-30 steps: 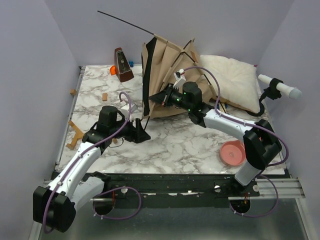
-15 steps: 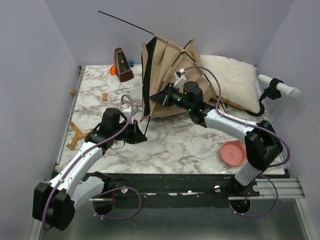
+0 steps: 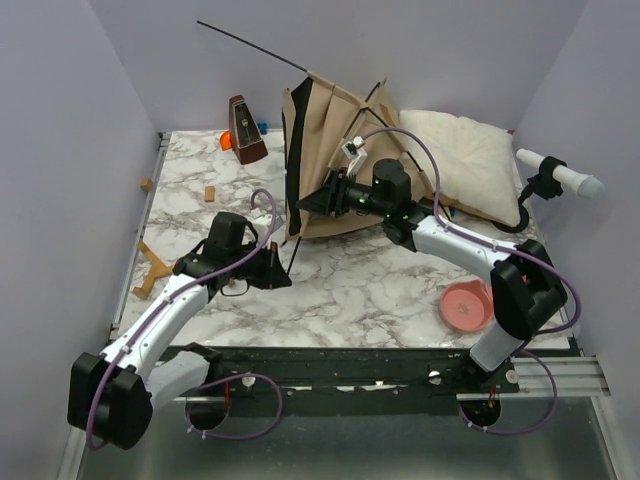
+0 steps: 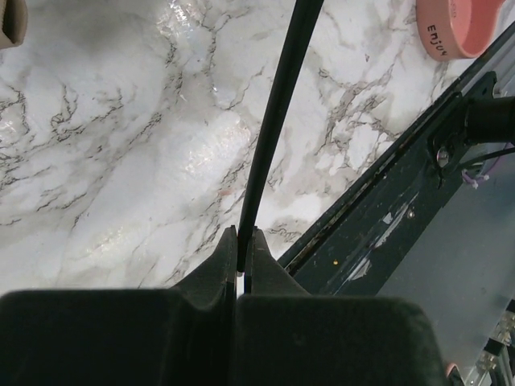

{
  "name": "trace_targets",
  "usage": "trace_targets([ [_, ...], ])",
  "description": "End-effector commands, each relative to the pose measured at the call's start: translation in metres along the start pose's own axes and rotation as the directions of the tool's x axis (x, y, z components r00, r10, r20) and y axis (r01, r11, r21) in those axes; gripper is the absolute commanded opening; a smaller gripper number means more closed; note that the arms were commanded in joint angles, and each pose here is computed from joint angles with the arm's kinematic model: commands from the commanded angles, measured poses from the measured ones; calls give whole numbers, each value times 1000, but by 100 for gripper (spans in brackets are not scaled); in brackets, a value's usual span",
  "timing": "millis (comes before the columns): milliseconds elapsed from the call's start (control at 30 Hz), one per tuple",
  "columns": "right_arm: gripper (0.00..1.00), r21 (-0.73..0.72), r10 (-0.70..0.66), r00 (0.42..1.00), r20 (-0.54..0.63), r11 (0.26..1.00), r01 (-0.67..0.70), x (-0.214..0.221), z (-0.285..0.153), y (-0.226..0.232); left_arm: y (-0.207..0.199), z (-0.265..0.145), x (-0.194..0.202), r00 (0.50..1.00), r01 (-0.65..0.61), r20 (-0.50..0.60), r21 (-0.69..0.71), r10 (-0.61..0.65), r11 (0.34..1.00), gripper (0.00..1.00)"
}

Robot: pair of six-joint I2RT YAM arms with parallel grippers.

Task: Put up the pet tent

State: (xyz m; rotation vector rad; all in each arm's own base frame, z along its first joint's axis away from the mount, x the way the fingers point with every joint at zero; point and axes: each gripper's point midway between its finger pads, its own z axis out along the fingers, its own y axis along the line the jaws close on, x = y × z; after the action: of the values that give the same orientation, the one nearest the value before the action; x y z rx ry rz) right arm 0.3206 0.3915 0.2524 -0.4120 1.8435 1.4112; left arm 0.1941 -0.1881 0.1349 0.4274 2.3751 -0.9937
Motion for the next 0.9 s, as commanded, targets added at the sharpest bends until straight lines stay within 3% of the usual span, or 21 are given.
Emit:
trace_targets([
  [0,50,-122,-26,985,-170,993,5,46,2,17,-9,-3,-62,982,-122,145,-11,123,992,0],
  [400,51,-53,2,970,-244,998,-15,97,-5,0,-25,-4,-135,934,-186,308,-20,183,982,0],
  [867,52,-36,20,956,-293,999,-32,124,-4,-12,-50,-6,-195,885,-266,402,26,233,964,0],
])
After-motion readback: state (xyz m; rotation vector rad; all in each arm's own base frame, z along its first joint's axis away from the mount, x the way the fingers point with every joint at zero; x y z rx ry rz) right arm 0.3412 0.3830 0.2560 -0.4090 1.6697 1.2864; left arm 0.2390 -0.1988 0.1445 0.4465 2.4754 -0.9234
